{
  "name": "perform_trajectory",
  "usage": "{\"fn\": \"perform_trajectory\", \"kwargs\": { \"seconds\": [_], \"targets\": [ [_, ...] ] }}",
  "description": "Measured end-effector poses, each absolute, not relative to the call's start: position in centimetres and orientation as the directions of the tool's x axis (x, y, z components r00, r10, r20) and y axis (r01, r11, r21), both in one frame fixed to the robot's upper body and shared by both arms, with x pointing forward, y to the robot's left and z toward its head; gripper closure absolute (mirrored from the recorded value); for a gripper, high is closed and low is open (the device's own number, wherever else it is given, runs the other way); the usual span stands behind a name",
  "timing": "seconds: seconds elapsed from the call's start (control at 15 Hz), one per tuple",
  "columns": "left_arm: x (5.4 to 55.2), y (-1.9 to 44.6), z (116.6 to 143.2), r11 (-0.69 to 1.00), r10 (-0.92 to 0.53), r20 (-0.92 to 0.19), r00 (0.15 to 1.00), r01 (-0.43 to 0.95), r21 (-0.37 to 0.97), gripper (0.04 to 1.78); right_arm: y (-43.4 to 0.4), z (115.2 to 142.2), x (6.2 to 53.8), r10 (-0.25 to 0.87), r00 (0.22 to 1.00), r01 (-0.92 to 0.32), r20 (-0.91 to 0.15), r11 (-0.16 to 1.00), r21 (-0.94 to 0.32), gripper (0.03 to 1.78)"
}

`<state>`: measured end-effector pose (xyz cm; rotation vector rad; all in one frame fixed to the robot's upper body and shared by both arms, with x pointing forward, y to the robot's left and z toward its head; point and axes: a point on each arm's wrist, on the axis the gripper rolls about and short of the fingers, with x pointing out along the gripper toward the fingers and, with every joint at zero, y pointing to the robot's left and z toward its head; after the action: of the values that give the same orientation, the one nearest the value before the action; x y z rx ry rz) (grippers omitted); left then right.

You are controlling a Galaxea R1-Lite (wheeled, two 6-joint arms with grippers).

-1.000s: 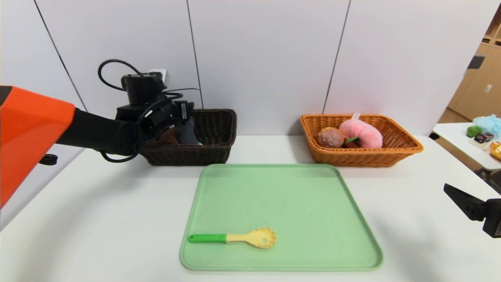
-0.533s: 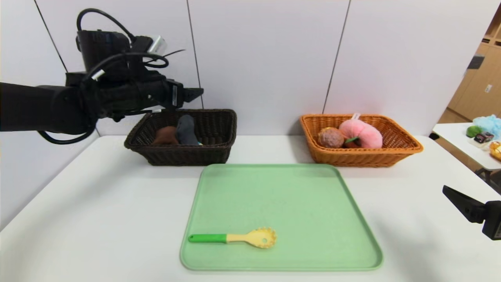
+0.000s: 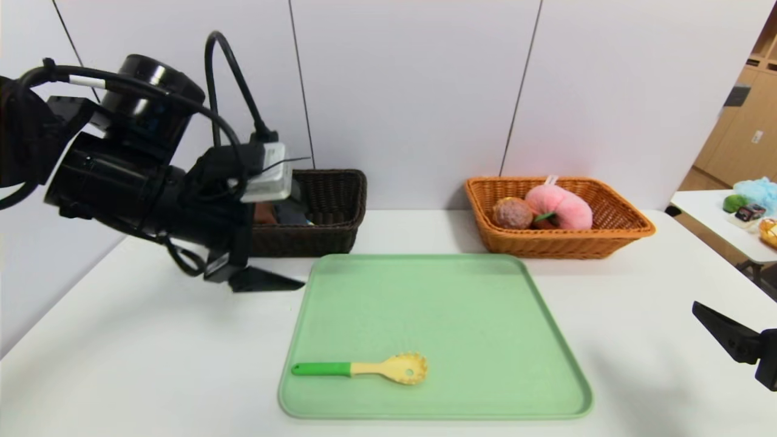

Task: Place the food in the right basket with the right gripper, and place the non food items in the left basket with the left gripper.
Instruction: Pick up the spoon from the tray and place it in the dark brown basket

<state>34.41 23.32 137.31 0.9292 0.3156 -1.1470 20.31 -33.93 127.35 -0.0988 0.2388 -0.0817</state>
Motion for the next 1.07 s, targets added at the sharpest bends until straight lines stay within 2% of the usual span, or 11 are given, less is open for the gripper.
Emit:
{"fn": "perform_trajectory", "kwargs": {
  "seconds": [0.13,0.4,0.67,1.07],
  "targets": [
    [32.8,24.0,137.0,0.017,-0.527,-0.746,0.407,0.883,0.470,0.15,-33.9,127.5,20.1,-0.092,0.971,0.070,-0.222,0.992,-0.105,0.11],
    [33.0,23.4,136.0,-0.131,-0.385,-0.814,0.435,0.847,0.515,0.14,-33.9,127.5,19.8,-0.093,0.973,0.073,-0.211,0.992,-0.100,0.11],
    [33.9,20.8,134.3,-0.201,-0.385,-0.840,0.381,0.854,0.480,0.13,-33.9,127.6,19.7,-0.092,0.974,0.073,-0.207,0.992,-0.099,0.11],
    [33.4,17.0,133.2,-0.256,-0.423,-0.848,0.321,0.855,0.451,0.13,-33.9,127.4,19.6,-0.072,0.975,0.054,-0.210,0.994,-0.094,0.11]
  ]
}}
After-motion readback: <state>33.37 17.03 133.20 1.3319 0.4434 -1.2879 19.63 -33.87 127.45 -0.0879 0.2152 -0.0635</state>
